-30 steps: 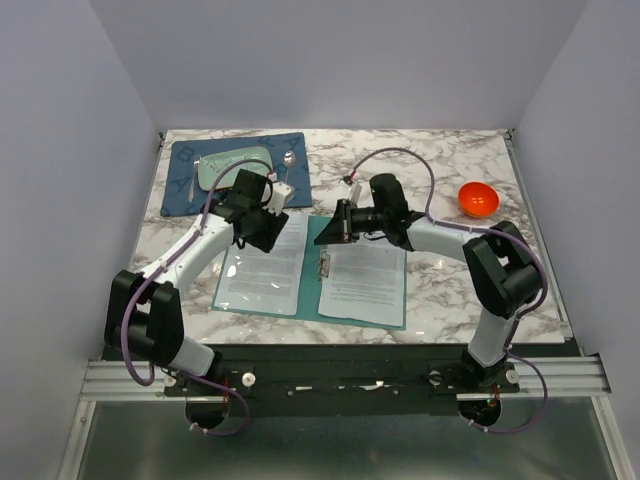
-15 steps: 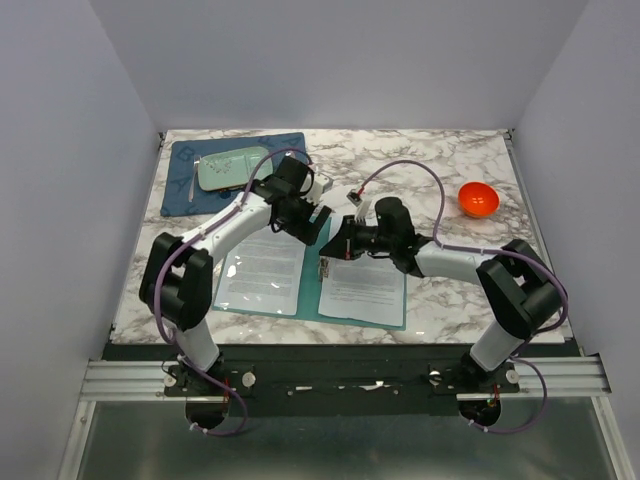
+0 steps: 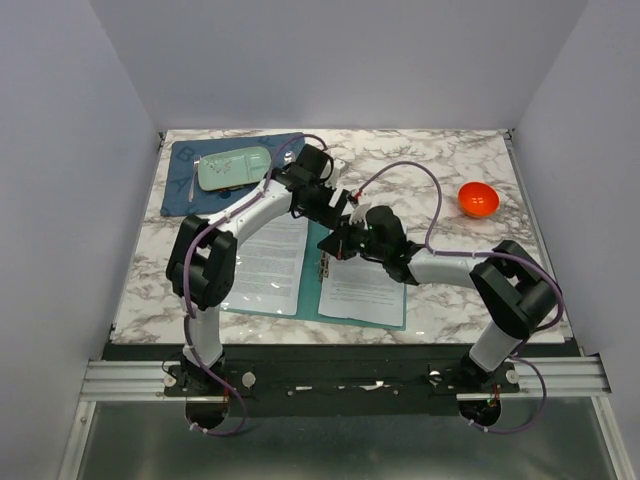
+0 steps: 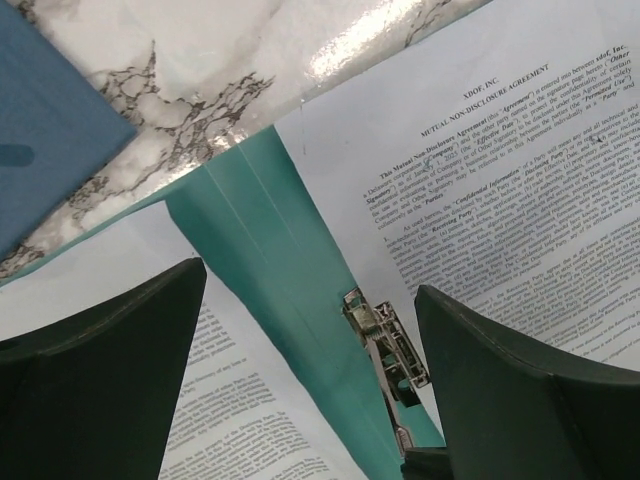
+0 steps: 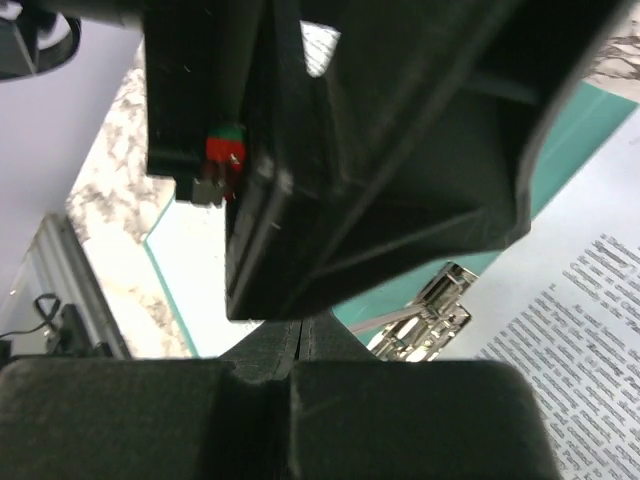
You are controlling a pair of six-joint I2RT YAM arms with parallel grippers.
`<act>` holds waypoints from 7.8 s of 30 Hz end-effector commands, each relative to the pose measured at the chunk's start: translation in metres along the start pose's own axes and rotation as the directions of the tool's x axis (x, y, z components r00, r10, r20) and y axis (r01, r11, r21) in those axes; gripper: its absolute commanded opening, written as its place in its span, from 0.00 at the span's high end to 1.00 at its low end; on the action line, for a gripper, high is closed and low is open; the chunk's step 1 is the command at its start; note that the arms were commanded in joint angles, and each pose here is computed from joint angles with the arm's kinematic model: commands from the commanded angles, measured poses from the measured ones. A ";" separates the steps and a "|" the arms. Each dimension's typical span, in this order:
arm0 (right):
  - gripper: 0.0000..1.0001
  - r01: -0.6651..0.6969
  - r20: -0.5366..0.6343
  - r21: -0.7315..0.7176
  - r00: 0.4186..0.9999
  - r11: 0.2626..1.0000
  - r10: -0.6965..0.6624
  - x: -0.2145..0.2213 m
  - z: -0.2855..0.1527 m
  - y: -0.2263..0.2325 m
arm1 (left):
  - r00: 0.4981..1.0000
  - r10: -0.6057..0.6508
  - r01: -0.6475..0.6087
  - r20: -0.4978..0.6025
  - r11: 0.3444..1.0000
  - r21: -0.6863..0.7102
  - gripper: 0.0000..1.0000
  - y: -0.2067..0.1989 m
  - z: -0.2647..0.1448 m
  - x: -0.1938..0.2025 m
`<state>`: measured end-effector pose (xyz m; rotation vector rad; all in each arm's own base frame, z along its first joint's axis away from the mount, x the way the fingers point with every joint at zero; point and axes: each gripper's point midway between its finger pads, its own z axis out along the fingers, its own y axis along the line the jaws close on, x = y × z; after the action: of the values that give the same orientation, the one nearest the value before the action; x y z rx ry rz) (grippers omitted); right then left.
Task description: Put the files into the folder
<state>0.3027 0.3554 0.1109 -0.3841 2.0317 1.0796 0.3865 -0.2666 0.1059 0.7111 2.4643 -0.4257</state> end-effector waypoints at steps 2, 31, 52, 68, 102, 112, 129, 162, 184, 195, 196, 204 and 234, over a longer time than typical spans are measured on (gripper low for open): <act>0.99 0.042 0.100 0.103 0.994 0.994 -0.052 -0.001 -0.002 -0.011 | 0.997 -0.072 0.072 -0.041 0.997 -0.001 0.01 -0.008 0.024 0.015; 0.99 0.126 0.108 0.120 0.984 0.985 -0.139 0.017 0.022 -0.002 | 0.986 -0.046 0.029 -0.162 0.994 -0.107 0.05 -0.001 0.069 0.066; 0.99 0.163 -0.040 0.085 0.986 0.983 -0.160 0.065 0.027 -0.003 | 0.976 -0.022 0.009 -0.219 0.998 -0.061 0.07 -0.006 0.065 0.101; 0.99 0.133 -0.119 0.099 0.985 0.986 -0.121 0.107 0.017 -0.006 | 0.972 0.024 -0.030 -0.234 0.999 -0.020 0.08 -0.020 0.058 0.116; 0.99 0.034 -0.261 0.231 0.965 0.972 0.029 0.183 -0.003 -0.053 | 0.957 0.068 -0.069 -0.283 0.998 0.005 0.11 -0.017 0.055 0.132; 0.99 -0.048 -0.239 0.224 0.966 0.973 0.102 0.176 0.003 -0.058 | 0.961 0.074 -0.077 -0.268 0.997 0.001 0.12 -0.015 0.050 0.127; 0.99 -0.479 -0.224 0.204 0.826 0.854 0.517 0.185 0.005 -0.072 | 0.962 0.083 -0.081 -0.259 0.997 0.019 0.12 -0.018 0.045 0.125; 0.99 -0.215 -0.078 -0.087 0.975 0.973 0.209 0.075 0.008 -0.012 | 0.960 0.095 -0.093 -0.264 0.995 0.019 0.13 -0.016 0.049 0.126; 0.32 -0.029 -0.111 0.280 0.992 0.960 0.062 0.047 -0.038 -0.044 | 0.996 0.072 -0.080 0.061 0.986 0.149 0.01 -0.033 -0.078 -0.001; 0.34 0.161 -0.281 0.542 0.960 0.825 -0.003 0.045 -0.024 -0.045 | 0.992 -0.093 0.092 0.080 0.996 0.023 0.01 0.098 -0.137 0.066; 0.35 0.157 -0.265 0.550 0.964 0.820 -0.006 0.037 -0.022 -0.039 | 0.992 -0.104 0.102 0.074 0.995 0.019 0.02 0.106 -0.137 0.075; 0.32 0.124 -0.234 0.650 0.971 0.750 0.042 0.036 -0.072 -0.055 | 0.976 -0.217 0.213 0.012 0.966 0.144 0.06 0.152 -0.125 0.142; 0.28 -0.541 0.001 0.500 0.781 0.676 0.625 0.115 -0.137 -0.132 | 0.954 -0.279 0.295 -0.112 0.940 0.174 0.09 0.172 -0.063 0.193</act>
<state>0.2804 0.1684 0.0338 0.4349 2.3904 0.7570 0.3272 -0.0175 0.0380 0.4125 2.6173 -0.7014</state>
